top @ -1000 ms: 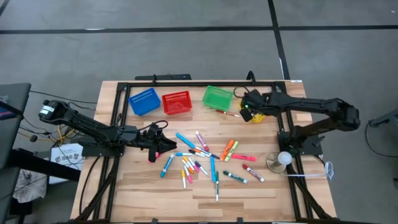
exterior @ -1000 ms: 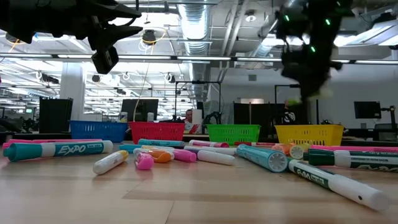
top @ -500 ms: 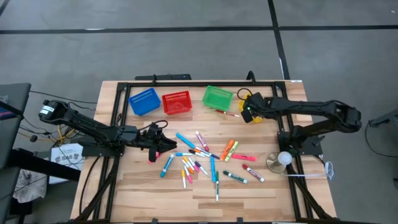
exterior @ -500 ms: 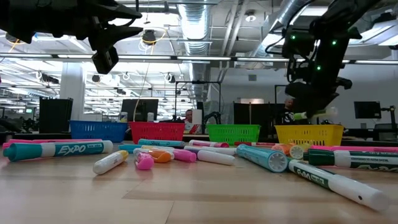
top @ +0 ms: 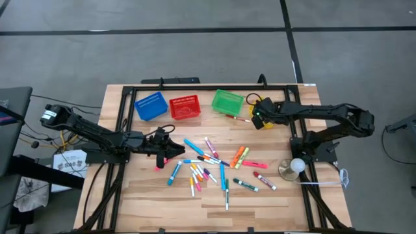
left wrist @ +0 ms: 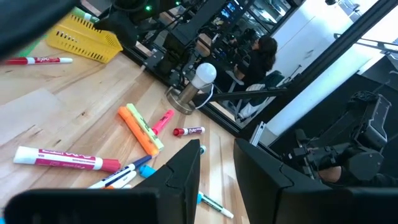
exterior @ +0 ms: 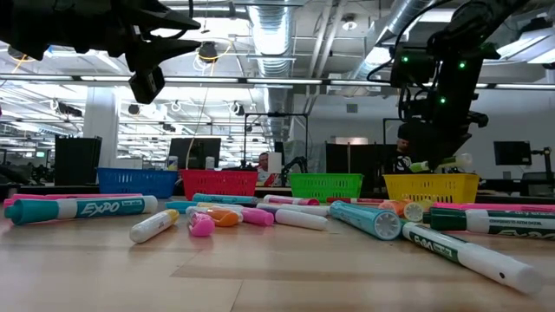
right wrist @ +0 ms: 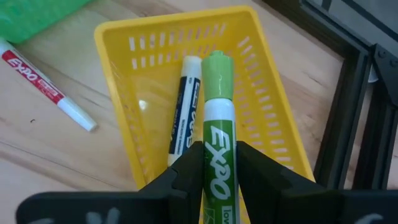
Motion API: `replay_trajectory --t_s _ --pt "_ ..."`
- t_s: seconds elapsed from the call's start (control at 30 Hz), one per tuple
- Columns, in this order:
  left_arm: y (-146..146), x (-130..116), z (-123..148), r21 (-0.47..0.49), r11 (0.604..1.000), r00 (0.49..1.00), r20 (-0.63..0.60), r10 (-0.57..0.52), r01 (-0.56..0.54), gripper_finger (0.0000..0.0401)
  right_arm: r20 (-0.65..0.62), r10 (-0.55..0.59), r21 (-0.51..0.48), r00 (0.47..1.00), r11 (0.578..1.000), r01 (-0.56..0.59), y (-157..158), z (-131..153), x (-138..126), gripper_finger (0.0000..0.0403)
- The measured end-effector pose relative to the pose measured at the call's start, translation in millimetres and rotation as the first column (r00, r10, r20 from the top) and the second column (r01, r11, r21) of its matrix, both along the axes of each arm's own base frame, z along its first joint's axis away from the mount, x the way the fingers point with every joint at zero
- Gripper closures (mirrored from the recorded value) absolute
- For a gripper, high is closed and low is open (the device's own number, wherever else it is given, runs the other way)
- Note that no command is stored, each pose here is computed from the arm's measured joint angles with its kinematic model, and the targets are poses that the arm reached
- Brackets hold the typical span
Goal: Pick & Place Markers
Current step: Put the large light green marker pen into the yellow bin, then put the large pink marker pen into the yellow bin
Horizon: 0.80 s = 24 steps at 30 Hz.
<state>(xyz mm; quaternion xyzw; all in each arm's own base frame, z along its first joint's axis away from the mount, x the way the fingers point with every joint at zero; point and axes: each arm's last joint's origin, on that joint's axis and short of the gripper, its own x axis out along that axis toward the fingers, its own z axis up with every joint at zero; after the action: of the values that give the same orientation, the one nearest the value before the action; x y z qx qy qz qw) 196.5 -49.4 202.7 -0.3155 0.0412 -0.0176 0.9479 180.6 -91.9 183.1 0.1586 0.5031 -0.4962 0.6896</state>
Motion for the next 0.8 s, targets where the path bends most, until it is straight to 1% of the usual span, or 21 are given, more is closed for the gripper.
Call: replay_trajectory --t_s 0.53,0.63,0.8 --pt "0.0 0.0 0.0 0.000 1.000 1.000 0.000 0.000 0.000 0.0304 0.001 0.001 0.002 1.000 1.000 -0.001 0.1 0.0 0.0 0.0318" --pt "0.0 0.0 0.0 0.000 1.000 1.000 0.000 -0.001 0.001 0.0304 0.001 0.000 0.001 1.000 1.000 0.000 0.0 0.0 0.0 0.0300" --pt "0.0 0.0 0.0 -0.001 1.000 1.000 0.000 0.000 0.000 0.0304 0.004 -0.007 -0.001 1.000 1.000 0.007 0.0 0.0 0.0 0.0245"
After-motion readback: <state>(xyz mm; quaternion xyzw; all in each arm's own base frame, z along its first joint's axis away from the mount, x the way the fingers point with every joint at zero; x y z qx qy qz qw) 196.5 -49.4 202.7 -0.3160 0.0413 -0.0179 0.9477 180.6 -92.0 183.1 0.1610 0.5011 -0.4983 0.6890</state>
